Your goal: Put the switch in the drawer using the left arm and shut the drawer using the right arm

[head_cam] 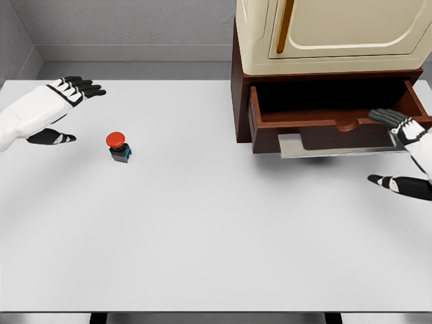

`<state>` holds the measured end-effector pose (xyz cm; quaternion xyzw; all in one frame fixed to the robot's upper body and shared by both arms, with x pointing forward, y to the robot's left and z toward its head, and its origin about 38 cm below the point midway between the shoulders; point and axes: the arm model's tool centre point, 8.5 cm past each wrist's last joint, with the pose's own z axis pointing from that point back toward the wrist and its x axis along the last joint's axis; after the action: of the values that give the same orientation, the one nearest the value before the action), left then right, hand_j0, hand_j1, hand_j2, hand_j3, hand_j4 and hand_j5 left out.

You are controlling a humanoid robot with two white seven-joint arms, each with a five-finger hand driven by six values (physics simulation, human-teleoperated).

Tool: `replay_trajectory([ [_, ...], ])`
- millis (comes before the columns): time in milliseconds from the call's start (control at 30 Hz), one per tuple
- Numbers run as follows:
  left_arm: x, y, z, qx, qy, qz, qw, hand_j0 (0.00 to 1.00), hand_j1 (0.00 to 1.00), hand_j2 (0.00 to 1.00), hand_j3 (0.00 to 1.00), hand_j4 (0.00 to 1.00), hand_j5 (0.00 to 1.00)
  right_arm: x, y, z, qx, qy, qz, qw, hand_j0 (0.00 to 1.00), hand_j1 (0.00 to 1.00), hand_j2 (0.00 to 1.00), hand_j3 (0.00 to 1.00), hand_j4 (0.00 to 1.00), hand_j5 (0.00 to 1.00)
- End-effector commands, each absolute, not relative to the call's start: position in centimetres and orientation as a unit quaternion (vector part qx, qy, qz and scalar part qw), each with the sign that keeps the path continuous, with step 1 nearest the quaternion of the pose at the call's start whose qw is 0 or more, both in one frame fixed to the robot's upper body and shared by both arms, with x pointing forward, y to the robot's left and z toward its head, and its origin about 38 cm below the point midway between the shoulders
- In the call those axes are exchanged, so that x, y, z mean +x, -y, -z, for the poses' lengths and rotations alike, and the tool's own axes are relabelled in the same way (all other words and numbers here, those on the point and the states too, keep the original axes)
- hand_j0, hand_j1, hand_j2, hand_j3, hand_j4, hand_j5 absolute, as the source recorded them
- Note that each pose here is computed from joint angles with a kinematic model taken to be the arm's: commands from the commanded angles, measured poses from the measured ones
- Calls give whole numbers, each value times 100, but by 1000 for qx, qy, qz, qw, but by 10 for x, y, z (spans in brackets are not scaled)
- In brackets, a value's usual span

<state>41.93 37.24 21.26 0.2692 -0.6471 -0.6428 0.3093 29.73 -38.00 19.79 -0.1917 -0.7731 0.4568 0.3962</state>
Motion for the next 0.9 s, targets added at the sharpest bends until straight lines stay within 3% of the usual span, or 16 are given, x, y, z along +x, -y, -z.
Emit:
replay_trajectory([
  [0, 419, -373, -214, 268, 649, 641, 310, 100, 100, 100, 100, 100, 100, 297, 378, -195, -185, 774, -455, 399, 100, 100, 100, 100, 100, 100],
  [867, 431, -329, -185, 237, 574, 744, 246, 96, 96, 96, 96, 96, 96, 298, 378, -197, -186, 780, -446, 399, 100, 100, 100, 100, 100, 100],
])
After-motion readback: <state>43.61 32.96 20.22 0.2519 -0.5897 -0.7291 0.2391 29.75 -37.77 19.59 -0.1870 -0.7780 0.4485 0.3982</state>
